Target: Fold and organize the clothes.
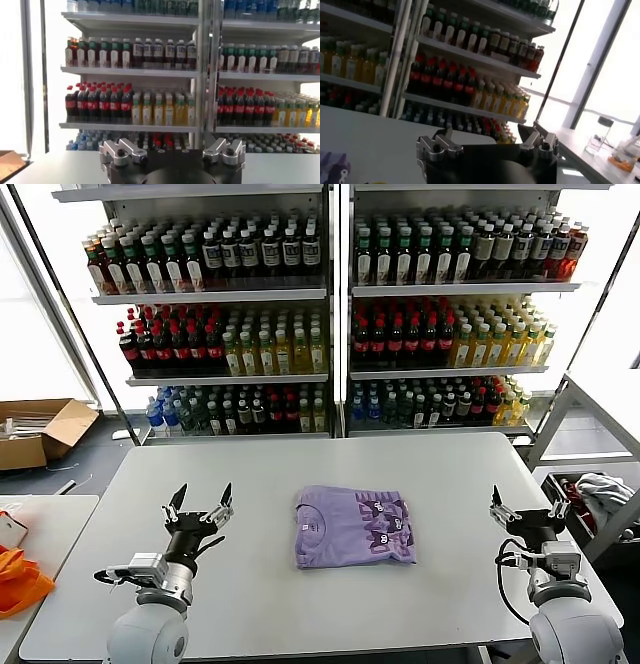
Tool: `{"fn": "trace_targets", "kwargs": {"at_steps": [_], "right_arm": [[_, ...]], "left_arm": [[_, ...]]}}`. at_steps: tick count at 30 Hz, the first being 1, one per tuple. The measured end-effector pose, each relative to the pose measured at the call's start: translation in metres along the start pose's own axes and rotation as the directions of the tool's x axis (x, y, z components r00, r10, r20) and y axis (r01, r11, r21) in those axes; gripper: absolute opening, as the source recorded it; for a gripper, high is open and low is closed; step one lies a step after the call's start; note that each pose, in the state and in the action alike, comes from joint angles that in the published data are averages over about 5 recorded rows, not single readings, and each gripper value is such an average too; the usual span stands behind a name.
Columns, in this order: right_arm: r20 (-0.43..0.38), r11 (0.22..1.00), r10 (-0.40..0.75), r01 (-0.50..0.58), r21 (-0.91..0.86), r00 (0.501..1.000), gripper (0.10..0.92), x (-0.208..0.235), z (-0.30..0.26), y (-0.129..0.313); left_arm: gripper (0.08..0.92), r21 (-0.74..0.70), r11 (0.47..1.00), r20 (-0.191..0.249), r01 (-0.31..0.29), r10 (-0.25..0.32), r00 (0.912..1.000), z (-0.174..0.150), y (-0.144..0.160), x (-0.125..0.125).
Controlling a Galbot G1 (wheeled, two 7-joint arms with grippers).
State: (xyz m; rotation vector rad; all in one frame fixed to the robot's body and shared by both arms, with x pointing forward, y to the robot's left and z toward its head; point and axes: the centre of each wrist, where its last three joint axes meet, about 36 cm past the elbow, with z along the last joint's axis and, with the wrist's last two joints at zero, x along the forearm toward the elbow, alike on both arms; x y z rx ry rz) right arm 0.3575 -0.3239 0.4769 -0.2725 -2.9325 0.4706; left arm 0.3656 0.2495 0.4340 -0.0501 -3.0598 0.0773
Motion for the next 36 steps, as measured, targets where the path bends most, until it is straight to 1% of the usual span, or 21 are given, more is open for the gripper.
{"fn": "trace_targets", "kwargs": {"at_steps": [6,12,23,36], "right_arm": [[-0.006,1.0,-0.004,0.004,0.001,1.0,0.823,-0.002,0.0,0.001],[-0.016,1.0,-0.009,0.009,0.004,1.0,0.823,-0.002,0.0,0.001],[-0.026,1.0,-0.013,0.013,0.0,1.0,0.823,0.002,0.003,0.003],[-0.027,1.0,-0.018,0.018,0.001,0.999,0.823,0.003,0.003,0.005]], "left_arm": [[0.822,0.008,1.0,0.017,-0.021,0.021,0.9996,-0.004,-0.011,0.006],[0.823,-0.002,1.0,0.039,-0.02,0.02,0.999,-0.011,-0.015,0.009],[0.823,-0.063,0.998,0.04,-0.029,0.031,0.9987,-0.015,-0.018,0.016],[0.823,-0.09,0.996,0.04,-0.03,0.034,0.9986,-0.017,-0.018,0.021]]}}
